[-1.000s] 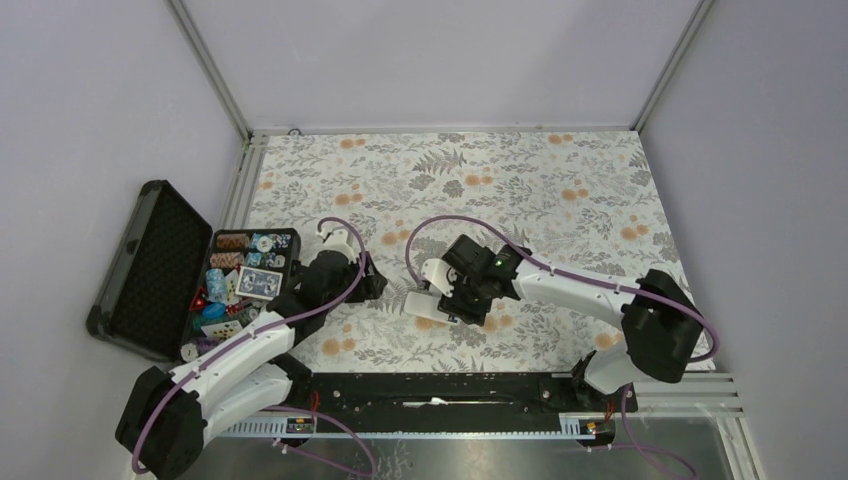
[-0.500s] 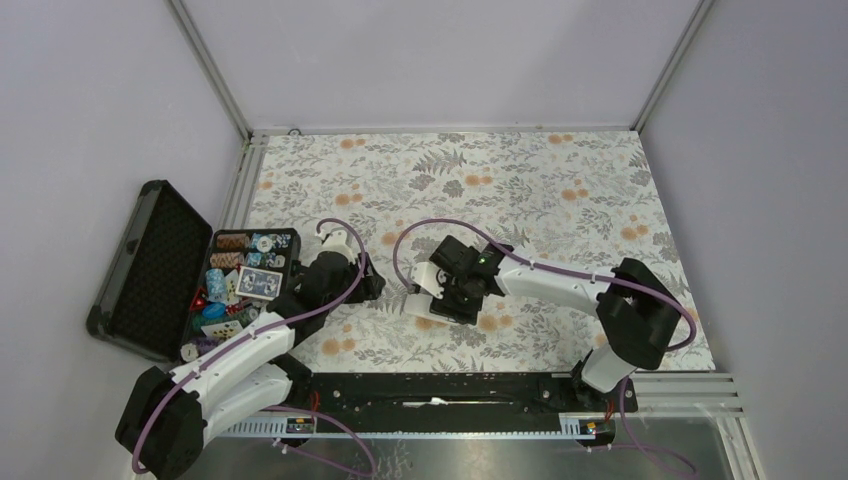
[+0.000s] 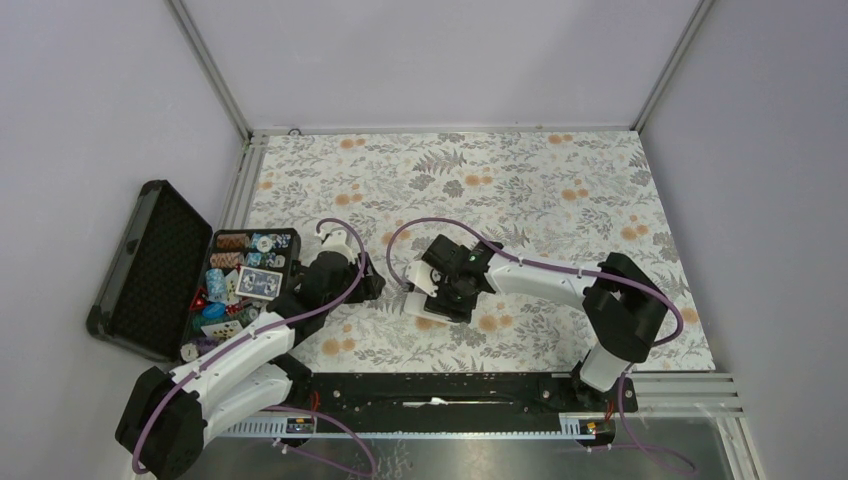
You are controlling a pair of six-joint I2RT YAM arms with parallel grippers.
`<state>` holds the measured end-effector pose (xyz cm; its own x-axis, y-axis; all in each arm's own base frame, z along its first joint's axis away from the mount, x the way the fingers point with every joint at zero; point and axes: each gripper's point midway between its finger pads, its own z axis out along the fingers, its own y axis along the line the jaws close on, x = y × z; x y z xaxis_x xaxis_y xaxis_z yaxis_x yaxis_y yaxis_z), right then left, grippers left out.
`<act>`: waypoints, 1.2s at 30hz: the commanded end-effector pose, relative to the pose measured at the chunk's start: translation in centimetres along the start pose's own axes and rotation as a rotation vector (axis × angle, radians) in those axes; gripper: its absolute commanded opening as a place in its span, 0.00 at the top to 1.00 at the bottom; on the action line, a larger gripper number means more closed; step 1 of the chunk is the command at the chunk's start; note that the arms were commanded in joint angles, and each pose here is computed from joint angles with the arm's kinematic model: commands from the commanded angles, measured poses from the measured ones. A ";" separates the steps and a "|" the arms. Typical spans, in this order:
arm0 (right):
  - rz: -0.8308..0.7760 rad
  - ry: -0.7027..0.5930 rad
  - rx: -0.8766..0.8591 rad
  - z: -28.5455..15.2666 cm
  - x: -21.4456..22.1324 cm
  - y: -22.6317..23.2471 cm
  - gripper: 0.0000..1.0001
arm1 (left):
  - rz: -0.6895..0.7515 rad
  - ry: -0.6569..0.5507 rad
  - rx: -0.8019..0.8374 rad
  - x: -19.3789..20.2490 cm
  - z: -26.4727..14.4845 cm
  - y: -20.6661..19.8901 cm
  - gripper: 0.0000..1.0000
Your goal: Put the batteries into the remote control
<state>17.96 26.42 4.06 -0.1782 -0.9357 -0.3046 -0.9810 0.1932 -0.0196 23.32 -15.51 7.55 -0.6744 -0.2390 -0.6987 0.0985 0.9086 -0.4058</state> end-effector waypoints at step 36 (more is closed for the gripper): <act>0.034 0.062 0.035 0.5 -0.8 -0.1 0.74 | -0.015 -0.054 0.024 -1.3 -0.2 -0.5 0.41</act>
<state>17.94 26.55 3.14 -0.2177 -0.9452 -0.2432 -0.9728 0.2305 -0.0250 23.37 -15.53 7.79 -0.6686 -0.2429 -0.7029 0.1018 0.9064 -0.4100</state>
